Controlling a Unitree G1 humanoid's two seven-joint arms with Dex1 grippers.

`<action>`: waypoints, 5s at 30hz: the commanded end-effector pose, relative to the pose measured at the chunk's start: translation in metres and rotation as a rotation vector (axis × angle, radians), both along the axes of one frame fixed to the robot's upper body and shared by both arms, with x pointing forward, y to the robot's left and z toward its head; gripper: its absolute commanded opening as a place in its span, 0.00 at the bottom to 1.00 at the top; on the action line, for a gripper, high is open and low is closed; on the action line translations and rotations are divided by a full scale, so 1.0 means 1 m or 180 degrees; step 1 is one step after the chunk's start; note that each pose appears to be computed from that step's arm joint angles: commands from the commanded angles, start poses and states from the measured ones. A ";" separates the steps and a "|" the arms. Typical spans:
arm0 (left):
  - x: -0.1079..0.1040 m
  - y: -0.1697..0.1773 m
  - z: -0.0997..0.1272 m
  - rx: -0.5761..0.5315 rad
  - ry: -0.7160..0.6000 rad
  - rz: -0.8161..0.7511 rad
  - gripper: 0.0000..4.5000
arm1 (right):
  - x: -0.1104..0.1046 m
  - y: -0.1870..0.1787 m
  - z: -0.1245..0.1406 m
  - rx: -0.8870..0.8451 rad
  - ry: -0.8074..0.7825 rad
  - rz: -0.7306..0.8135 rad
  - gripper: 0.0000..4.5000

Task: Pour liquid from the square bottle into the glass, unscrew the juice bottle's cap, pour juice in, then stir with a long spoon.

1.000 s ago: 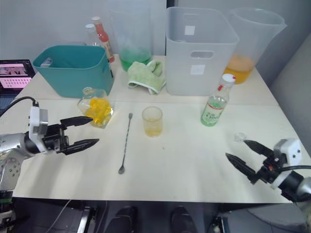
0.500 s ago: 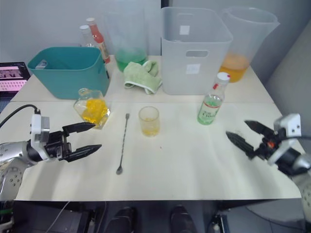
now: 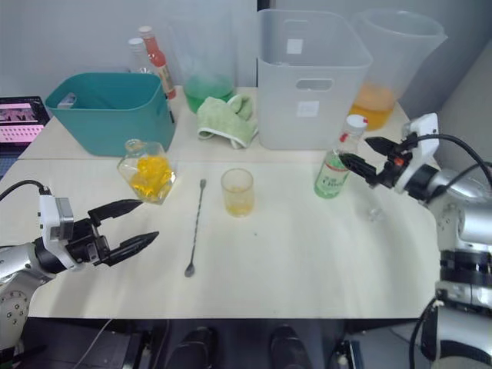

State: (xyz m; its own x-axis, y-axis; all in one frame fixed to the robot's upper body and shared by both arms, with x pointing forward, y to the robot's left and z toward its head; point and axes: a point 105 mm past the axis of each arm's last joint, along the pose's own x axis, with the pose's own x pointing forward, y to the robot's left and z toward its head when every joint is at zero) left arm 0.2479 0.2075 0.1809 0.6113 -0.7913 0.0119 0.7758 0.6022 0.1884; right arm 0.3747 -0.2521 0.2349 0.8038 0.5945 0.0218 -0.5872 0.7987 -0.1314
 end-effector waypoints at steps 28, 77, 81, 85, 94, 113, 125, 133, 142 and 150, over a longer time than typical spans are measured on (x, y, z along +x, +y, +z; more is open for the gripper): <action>0.012 -0.015 0.004 -0.0121 -0.0078 -0.0191 1.00 | -0.016 0.030 0.037 -0.0071 -0.0478 0.0559 0.34; 0.008 -0.011 0.004 0.0111 -0.0143 -0.0332 1.00 | -0.107 0.118 -0.006 -0.0987 0.0202 0.2869 1.00; -0.008 -0.011 0.002 0.0068 -0.0075 -0.0230 1.00 | -0.101 0.126 -0.001 -0.1014 0.0099 0.3283 1.00; -0.021 -0.010 0.002 0.0045 -0.0069 -0.0050 1.00 | -0.095 0.150 -0.005 -0.1047 -0.0017 0.3754 1.00; -0.030 -0.009 0.005 0.0070 -0.0065 0.0096 1.00 | -0.088 0.180 -0.014 -0.1099 -0.0149 0.4093 1.00; -0.020 -0.029 0.009 -0.0043 -0.0054 -0.0337 1.00 | -0.102 0.165 -0.001 -0.0752 -0.0097 0.3867 0.28; 0.006 -0.051 0.012 -0.0056 0.0049 -0.1024 1.00 | -0.119 0.178 -0.004 -0.0684 -0.0048 0.2226 0.28; 0.022 -0.059 0.015 0.0021 0.0041 -0.1314 1.00 | -0.122 0.188 -0.011 -0.0385 0.0064 0.1671 0.28; 0.027 -0.061 0.017 -0.0002 0.0018 -0.1368 1.00 | -0.124 0.182 -0.018 -0.0410 0.0185 0.1630 0.88; 0.021 -0.073 0.027 -0.0086 -0.0027 -0.1549 1.00 | -0.136 0.133 -0.008 -0.0548 0.0233 0.1767 1.00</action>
State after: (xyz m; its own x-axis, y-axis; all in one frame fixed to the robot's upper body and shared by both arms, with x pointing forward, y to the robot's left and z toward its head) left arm 0.2735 0.1392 0.1951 0.2068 -0.9781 0.0237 0.9682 0.2081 0.1390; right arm 0.2459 -0.1159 0.2103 0.3932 0.8970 -0.2018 -0.9185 0.3735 -0.1296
